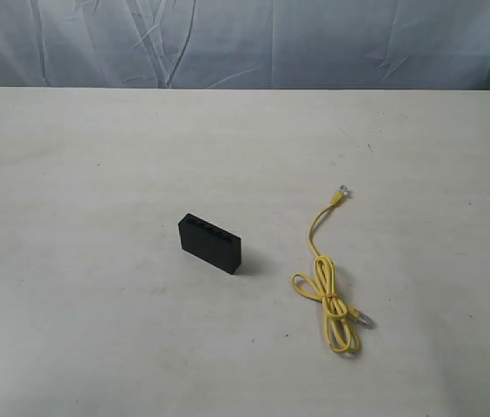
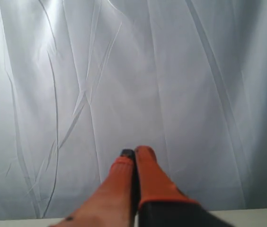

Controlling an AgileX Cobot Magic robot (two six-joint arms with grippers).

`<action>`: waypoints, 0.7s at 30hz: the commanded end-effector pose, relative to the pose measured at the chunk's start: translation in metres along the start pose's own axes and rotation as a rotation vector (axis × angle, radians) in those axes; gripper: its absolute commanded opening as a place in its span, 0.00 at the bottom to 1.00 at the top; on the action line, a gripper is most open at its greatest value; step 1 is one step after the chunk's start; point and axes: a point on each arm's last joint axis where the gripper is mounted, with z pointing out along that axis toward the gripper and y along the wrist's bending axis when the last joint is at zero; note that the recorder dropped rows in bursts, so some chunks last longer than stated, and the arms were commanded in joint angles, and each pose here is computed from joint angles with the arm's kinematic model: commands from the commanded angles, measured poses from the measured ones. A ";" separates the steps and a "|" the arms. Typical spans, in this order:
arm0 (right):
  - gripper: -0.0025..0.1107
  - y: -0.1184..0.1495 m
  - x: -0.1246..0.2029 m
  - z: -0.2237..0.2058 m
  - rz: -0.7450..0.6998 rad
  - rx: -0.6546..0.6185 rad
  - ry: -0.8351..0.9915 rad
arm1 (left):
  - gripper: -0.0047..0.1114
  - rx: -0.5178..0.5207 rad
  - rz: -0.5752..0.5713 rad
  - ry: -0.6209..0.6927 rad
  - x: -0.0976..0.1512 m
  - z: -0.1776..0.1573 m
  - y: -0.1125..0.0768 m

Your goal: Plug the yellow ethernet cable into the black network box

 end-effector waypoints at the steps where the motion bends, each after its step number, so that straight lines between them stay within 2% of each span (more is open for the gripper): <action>1: 0.02 0.002 -0.028 0.018 -0.055 0.000 0.145 | 0.04 0.000 -0.001 -0.014 0.000 0.000 0.000; 6: 0.02 0.005 -0.058 0.062 -0.045 -0.001 0.434 | 0.04 0.000 -0.001 -0.014 0.000 0.000 0.000; 11: 0.02 0.012 -0.062 0.123 0.097 -0.014 0.707 | 0.04 0.000 -0.001 -0.014 0.000 0.000 0.000; 14: 0.02 0.013 -0.044 0.156 0.172 -0.002 0.780 | 0.04 0.000 -0.001 -0.014 0.000 0.000 0.000; 21: 0.02 0.014 0.015 0.192 0.321 0.056 0.953 | 0.04 0.000 -0.001 -0.014 0.000 0.000 0.000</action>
